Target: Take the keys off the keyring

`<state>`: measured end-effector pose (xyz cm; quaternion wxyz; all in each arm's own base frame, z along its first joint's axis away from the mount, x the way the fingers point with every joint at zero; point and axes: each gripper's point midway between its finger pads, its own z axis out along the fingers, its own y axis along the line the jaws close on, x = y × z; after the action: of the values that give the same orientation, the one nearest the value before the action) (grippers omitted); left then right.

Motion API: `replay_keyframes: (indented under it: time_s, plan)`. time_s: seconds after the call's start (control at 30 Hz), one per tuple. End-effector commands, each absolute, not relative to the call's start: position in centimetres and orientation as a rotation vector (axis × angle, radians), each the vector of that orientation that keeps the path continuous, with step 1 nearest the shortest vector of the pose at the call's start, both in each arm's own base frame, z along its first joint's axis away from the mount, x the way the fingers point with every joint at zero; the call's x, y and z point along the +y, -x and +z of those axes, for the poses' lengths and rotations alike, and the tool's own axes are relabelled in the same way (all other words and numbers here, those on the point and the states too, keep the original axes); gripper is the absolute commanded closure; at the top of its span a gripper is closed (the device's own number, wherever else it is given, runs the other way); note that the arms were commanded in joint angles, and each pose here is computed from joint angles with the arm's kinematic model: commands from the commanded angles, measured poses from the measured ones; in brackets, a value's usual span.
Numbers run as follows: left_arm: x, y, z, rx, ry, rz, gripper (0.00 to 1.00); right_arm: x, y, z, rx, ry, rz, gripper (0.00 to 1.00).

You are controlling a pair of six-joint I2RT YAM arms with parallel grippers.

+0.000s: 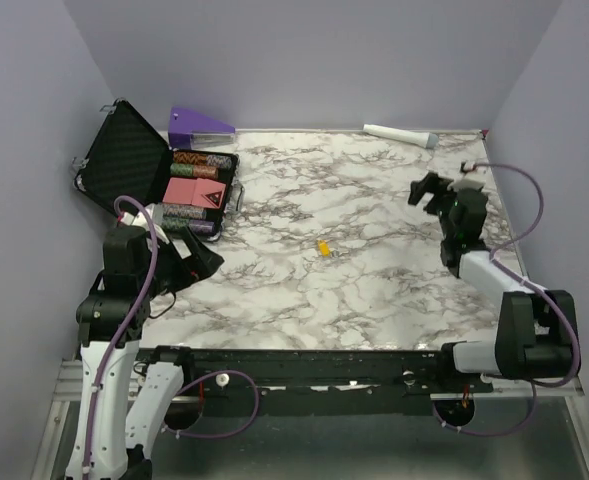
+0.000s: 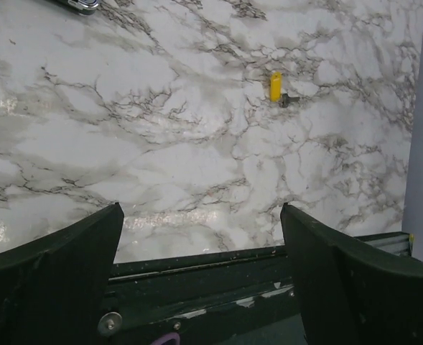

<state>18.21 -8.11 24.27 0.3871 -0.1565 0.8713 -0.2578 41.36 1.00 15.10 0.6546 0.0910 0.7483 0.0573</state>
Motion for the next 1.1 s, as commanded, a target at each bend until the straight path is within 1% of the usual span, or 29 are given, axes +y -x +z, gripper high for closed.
replay_keyframes:
  time_s: [0.0,0.03,0.07,0.1,0.17,0.23,0.33,0.47,0.57,0.67,0.73,0.83,0.97,1.07]
  plan:
    - [-8.6,-17.1,23.4,2.320,0.295,-0.651,0.01,5.7,-39.5,17.5,1.993,-0.338,0.466,0.00]
    - [-8.3,-17.2,23.4,2.322,0.302,-0.627,0.01,6.6,-39.1,17.4,2.004,-0.445,0.564,0.00]
    - [-8.3,-17.3,23.5,2.318,0.304,-0.623,0.01,7.2,-38.5,16.4,2.025,-0.606,0.654,0.00]
    - [-8.4,-17.4,23.6,2.307,0.303,-0.634,0.01,7.8,-37.4,15.1,2.096,-0.688,0.722,0.00]
    - [-9.0,-17.5,23.5,2.296,0.328,-0.682,0.01,10.0,-35.9,14.3,2.222,-0.613,0.862,0.00]
    - [-9.5,-17.6,22.9,2.307,0.433,-0.735,0.01,9.7,-35.2,14.1,2.257,-0.653,0.831,0.00]
    - [-10.1,-17.9,21.7,2.305,0.534,-0.804,0.01,9.0,-34.8,15.8,2.219,-0.655,0.786,0.00]
    - [-12.2,-18.1,21.6,2.212,0.514,-1.001,0.01,10.0,-33.5,17.3,2.254,-0.620,0.857,0.00]
    - [-13.4,-18.3,21.6,2.208,0.446,-1.103,0.01,10.2,-32.6,18.3,2.242,-0.595,0.871,0.00]
    - [-13.2,-18.8,21.2,2.275,0.402,-1.040,0.01,10.3,-31.7,19.3,2.222,-0.578,0.847,0.00]
    - [-13.1,-19.2,21.1,2.295,0.366,-0.995,0.01,11.8,-31.0,19.9,2.220,-0.575,0.943,0.00]
    - [-14.2,-19.6,21.1,2.305,0.256,-0.992,0.01,14.3,-30.0,22.0,2.185,-0.595,1.117,0.00]
    - [-16.9,-20.4,20.8,2.344,0.052,-0.911,0.01,15.8,-28.7,24.4,2.201,-0.463,1.169,0.00]
    - [-19.6,-21.4,20.4,2.377,-0.134,-0.829,0.01,16.8,-26.6,25.4,2.222,-0.324,1.244,0.00]
